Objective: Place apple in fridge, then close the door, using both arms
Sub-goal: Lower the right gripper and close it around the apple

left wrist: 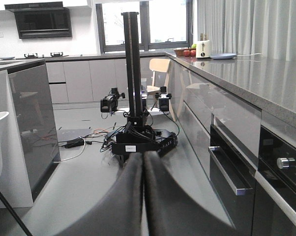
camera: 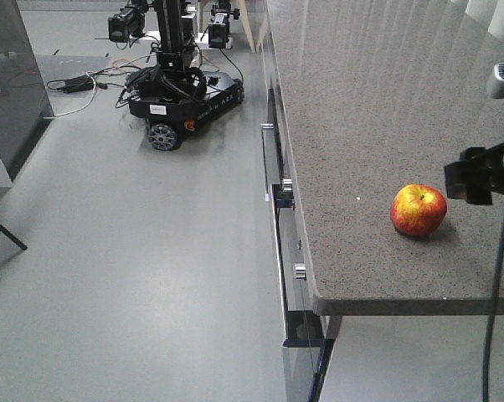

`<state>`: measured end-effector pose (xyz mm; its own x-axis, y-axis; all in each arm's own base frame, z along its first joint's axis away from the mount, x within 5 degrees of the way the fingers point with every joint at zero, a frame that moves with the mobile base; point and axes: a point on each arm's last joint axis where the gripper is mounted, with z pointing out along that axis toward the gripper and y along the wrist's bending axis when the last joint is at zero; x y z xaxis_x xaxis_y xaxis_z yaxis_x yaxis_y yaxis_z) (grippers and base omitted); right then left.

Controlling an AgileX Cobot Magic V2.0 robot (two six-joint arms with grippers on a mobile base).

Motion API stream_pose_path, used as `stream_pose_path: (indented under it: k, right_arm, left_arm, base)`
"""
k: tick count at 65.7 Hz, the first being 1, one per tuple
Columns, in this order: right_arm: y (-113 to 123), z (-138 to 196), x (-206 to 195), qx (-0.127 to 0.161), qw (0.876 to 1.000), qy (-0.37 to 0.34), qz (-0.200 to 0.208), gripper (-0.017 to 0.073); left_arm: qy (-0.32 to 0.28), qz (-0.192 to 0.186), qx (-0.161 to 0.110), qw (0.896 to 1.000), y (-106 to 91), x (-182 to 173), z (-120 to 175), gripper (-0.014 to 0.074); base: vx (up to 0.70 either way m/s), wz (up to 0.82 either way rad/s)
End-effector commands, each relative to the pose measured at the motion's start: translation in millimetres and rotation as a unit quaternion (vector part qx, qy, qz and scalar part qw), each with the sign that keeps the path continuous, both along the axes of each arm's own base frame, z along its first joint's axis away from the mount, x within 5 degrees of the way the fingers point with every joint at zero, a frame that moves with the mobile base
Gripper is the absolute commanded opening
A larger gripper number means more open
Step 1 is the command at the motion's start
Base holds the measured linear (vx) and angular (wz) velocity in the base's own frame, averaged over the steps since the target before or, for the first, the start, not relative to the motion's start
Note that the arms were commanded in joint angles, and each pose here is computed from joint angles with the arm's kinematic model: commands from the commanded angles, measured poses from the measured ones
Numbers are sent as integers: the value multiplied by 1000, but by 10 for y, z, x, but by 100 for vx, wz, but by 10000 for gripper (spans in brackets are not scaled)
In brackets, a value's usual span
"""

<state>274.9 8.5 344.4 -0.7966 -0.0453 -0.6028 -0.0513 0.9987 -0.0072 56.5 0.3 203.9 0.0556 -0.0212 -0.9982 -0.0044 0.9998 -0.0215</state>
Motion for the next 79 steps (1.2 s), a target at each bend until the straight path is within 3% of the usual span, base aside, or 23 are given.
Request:
stream_pose_path:
  k: [1, 9, 38, 79]
  right_arm:
    - [3, 108, 173, 7, 1000, -29, 1, 544]
    - [30, -15, 396, 21, 1000, -3, 1, 547]
    - [11, -378, 1013, 11, 999, 53, -11, 620]
    - [15, -718, 1247, 8, 995, 99, -9, 568]
  left_arm:
    - [-29, -3, -4, 1000, -4, -5, -24, -6]
    - [-29, -3, -4, 1000, -4, -5, -24, -6]
    - [-29, -3, -4, 1000, -4, -5, -24, -6]
    - [-29, -3, -4, 1000, -4, -5, -24, -6]
  base:
    - [0, 0]
    - [0, 0]
    - [0, 0]
    - [0, 0]
